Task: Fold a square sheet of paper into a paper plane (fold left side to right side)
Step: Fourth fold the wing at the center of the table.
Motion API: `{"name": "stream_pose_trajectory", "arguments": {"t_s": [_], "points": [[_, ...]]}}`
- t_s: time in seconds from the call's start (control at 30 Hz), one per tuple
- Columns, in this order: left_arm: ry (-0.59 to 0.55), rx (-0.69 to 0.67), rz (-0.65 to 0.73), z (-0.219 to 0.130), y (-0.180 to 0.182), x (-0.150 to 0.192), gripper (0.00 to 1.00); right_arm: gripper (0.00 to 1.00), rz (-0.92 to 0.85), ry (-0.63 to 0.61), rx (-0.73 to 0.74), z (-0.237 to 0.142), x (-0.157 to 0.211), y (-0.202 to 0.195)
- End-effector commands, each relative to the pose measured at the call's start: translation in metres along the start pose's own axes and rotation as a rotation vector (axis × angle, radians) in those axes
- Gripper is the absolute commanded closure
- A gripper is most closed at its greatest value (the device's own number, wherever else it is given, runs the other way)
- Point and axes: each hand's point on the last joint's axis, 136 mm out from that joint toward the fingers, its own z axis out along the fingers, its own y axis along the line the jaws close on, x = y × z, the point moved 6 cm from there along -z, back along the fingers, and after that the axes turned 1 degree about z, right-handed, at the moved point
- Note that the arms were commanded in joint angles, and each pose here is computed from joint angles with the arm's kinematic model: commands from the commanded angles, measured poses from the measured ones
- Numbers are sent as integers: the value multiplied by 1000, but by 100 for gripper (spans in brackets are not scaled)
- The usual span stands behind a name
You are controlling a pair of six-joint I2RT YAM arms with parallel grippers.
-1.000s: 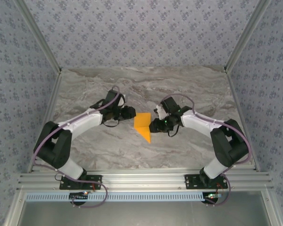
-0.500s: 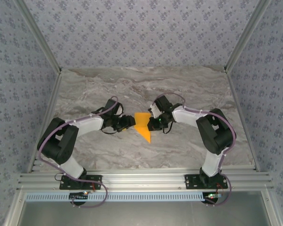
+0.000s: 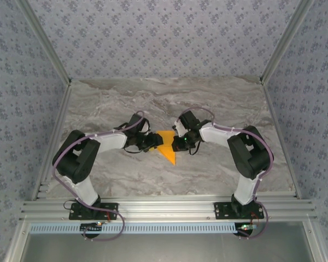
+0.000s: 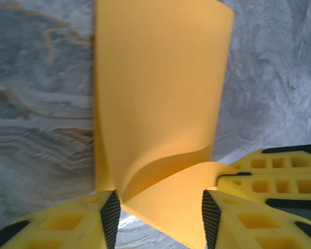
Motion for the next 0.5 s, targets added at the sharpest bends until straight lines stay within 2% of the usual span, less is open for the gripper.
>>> {"name": "stream_pose_trajectory", "arguments": {"t_s": [0.0, 0.1, 0.13, 0.33, 0.47], "points": [[-4, 46, 21, 5, -16, -7, 60, 95, -10, -9, 16, -7, 1, 1], [0, 49, 19, 7, -18, -6, 68, 92, -15, -22, 23, -11, 1, 1], [-2, 52, 18, 6, -19, -7, 69, 88, -16, -33, 29, -14, 1, 1], [-11, 64, 2, 0, -28, -10, 69, 56, -61, -153, 110, -45, 4, 4], [-10, 64, -13, -4, -33, -11, 67, 48, -120, -233, 167, -66, 14, 12]]}}
